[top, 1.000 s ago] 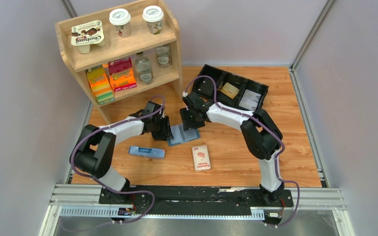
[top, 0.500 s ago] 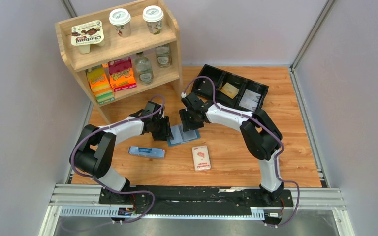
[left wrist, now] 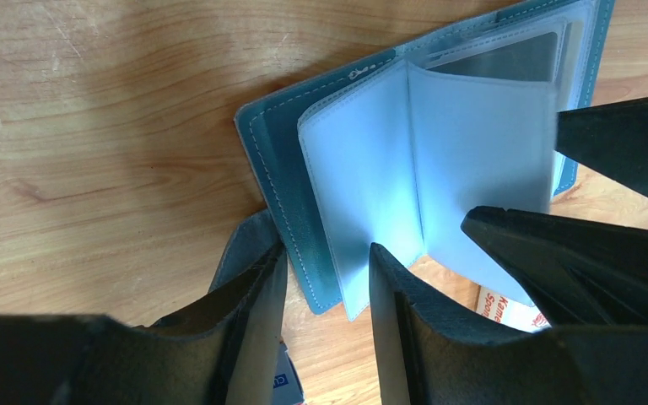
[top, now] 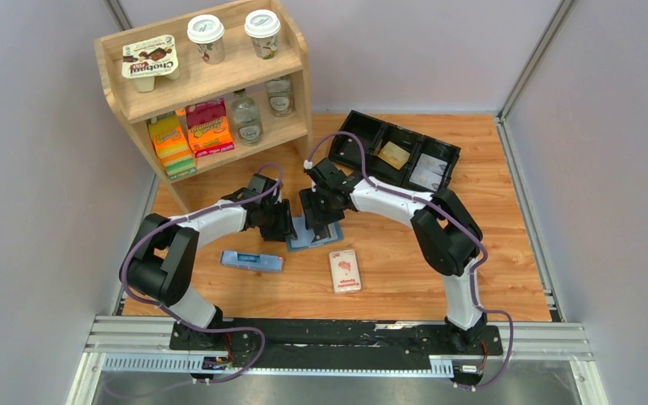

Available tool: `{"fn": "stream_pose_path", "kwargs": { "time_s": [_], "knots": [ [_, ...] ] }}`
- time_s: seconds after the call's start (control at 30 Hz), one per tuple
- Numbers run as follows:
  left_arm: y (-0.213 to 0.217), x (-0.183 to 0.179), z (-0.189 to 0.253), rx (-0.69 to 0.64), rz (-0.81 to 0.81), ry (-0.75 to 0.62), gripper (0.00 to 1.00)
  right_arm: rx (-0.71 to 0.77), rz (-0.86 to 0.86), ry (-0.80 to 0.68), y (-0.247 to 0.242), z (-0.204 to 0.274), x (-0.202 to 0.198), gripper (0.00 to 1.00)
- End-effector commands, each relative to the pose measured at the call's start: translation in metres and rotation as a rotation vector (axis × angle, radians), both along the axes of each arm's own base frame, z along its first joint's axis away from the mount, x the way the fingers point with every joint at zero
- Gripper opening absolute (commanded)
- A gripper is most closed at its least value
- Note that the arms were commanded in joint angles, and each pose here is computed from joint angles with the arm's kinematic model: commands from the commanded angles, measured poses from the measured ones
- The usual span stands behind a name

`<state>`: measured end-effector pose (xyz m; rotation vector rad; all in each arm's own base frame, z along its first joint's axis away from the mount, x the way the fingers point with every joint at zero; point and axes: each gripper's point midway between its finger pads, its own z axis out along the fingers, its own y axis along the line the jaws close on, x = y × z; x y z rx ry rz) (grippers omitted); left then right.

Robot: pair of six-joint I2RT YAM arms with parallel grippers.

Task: Take the credit cards out of the card holder
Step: Remove the credit card from the card holder.

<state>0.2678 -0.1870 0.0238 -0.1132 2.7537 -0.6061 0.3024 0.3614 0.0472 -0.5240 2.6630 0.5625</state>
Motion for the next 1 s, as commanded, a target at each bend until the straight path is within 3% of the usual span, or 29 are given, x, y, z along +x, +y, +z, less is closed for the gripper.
{"fn": "stream_pose_path", "kwargs": {
  "time_s": [0.0,0.17,0.53,0.8,0.97],
  "knots": [
    [-0.007,0.006,0.007,-0.027,-0.025,-0.026,0.48,0.133,0.06,-0.014,0.029,0.042,-0.005,0.59],
    [-0.007,0.006,0.009,-0.031,-0.019,-0.035,0.48,0.197,0.085,0.007,0.039,0.049,-0.011,0.59],
    [0.009,0.005,0.027,-0.001,0.049,-0.123,0.48,0.171,0.051,-0.001,0.03,0.041,-0.007,0.61],
    [0.013,0.003,0.032,-0.008,0.071,-0.142,0.48,0.298,0.03,0.05,0.034,0.055,-0.007,0.61],
    [0.014,0.004,0.038,-0.015,0.073,-0.159,0.48,0.401,0.013,0.064,0.032,0.067,-0.002,0.54]
  ]
}}
